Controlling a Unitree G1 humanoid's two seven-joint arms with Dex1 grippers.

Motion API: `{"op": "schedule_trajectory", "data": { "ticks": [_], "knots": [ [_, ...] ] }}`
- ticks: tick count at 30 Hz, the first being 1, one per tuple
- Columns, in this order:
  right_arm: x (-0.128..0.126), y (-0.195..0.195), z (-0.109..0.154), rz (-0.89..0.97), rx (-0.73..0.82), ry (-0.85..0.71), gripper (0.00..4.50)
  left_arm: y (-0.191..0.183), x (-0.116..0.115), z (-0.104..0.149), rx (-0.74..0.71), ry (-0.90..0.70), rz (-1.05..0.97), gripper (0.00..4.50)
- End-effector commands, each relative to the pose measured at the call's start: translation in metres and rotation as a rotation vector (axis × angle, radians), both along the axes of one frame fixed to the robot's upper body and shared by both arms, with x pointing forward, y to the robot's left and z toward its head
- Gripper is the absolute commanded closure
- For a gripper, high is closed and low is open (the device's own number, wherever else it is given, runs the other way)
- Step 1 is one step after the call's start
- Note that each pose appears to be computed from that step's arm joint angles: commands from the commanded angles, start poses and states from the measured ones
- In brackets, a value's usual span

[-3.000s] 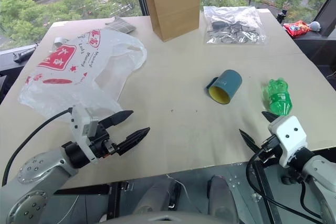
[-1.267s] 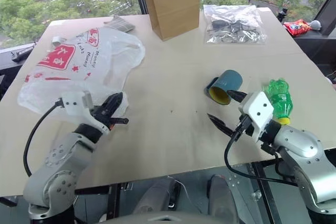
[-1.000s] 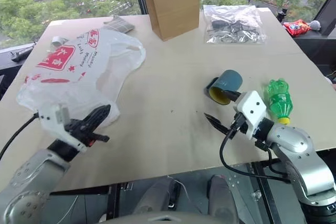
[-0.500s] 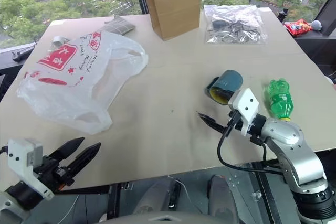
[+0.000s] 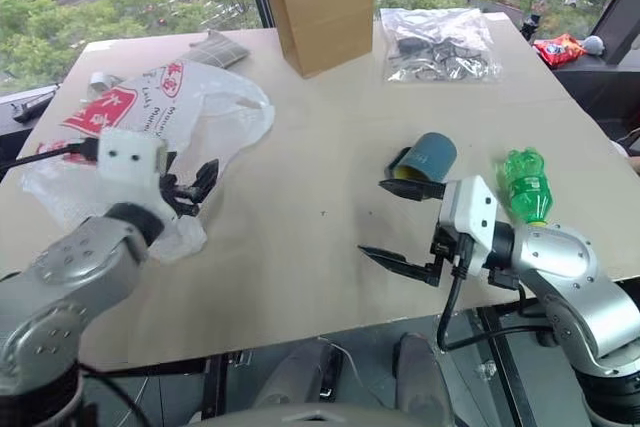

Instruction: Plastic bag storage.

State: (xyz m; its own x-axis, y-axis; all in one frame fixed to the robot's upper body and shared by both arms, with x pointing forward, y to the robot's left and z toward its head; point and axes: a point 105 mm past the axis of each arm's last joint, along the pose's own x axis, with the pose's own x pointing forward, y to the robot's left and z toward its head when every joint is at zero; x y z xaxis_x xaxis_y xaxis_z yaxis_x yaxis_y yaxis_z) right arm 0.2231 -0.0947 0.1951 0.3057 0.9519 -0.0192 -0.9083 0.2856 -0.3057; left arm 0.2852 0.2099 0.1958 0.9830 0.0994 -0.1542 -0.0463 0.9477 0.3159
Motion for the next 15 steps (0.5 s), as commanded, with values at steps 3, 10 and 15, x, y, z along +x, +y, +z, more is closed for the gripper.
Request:
{"op": "schedule_trajectory", "data": {
  "ticks": [3, 10, 15],
  "knots": [
    [-0.003, -0.001, 0.019, -0.006, -0.005, -0.096, 0.0, 0.04, 0.01, -0.001, 0.316, 0.025, 0.335, 1.43],
    [-0.001, 0.001, 0.02, -0.01, -0.014, -0.102, 0.0, 0.055, 0.029, -0.018, 0.367, 0.076, 0.391, 1.43],
    [0.001, 0.002, 0.021, -0.017, -0.016, -0.108, 0.0, 0.053, 0.052, -0.029, 0.344, 0.112, 0.355, 1.43]
  ]
}}
